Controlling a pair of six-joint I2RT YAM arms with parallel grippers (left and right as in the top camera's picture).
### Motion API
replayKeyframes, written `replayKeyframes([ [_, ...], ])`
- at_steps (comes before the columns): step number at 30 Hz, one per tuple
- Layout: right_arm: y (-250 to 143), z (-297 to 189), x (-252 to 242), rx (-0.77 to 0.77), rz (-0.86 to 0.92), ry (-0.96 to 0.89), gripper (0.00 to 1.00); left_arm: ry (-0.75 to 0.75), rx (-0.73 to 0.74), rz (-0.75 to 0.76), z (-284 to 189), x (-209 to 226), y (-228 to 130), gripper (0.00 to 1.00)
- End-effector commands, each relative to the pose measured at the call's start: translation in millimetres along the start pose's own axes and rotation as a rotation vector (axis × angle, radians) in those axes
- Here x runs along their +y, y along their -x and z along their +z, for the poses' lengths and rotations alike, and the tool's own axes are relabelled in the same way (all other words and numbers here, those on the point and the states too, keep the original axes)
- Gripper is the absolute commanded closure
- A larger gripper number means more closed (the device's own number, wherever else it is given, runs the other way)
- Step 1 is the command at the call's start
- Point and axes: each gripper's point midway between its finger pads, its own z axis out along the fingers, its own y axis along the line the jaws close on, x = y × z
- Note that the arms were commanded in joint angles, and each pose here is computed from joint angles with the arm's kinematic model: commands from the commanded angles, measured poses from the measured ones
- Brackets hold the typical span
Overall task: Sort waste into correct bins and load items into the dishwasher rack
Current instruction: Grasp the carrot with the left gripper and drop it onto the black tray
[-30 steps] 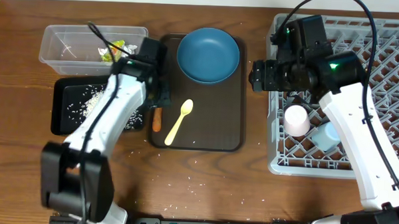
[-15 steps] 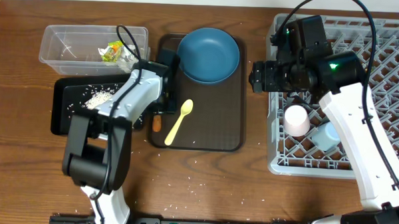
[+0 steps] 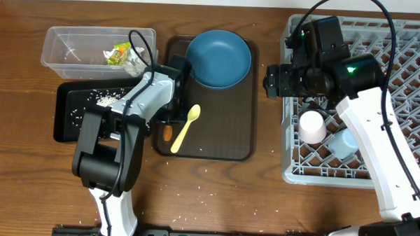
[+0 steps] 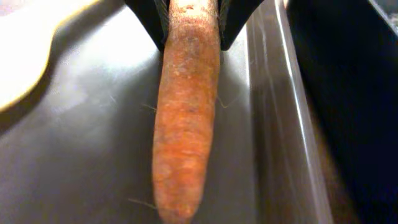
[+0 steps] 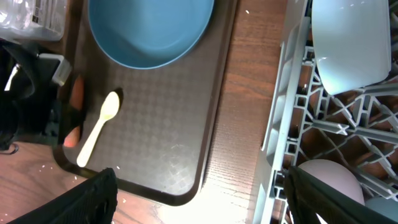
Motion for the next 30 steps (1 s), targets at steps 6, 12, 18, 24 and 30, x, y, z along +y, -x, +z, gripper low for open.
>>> replayKeyframes([
  [6, 1, 0, -2, -0.008, -0.013, -0.006, 0.16, -0.031, -0.088, -0.106, -71, 19, 16, 0.94],
  [12, 3, 1, 2, -0.016, -0.020, 0.001, 0.16, -0.042, -0.191, -0.430, -108, 85, 22, 0.94],
  [18, 7, 3, 25, -0.050, -0.072, 0.038, 0.16, 0.031, -0.208, -0.694, -85, 149, 30, 0.93],
  [24, 3, 6, 72, -0.082, -0.172, 0.107, 0.17, 0.045, -0.142, -0.909, -51, 167, 20, 0.91],
  [30, -2, 35, 107, -0.073, -0.171, 0.127, 0.19, 0.055, -0.114, -0.936, -42, 168, 18, 0.76],
])
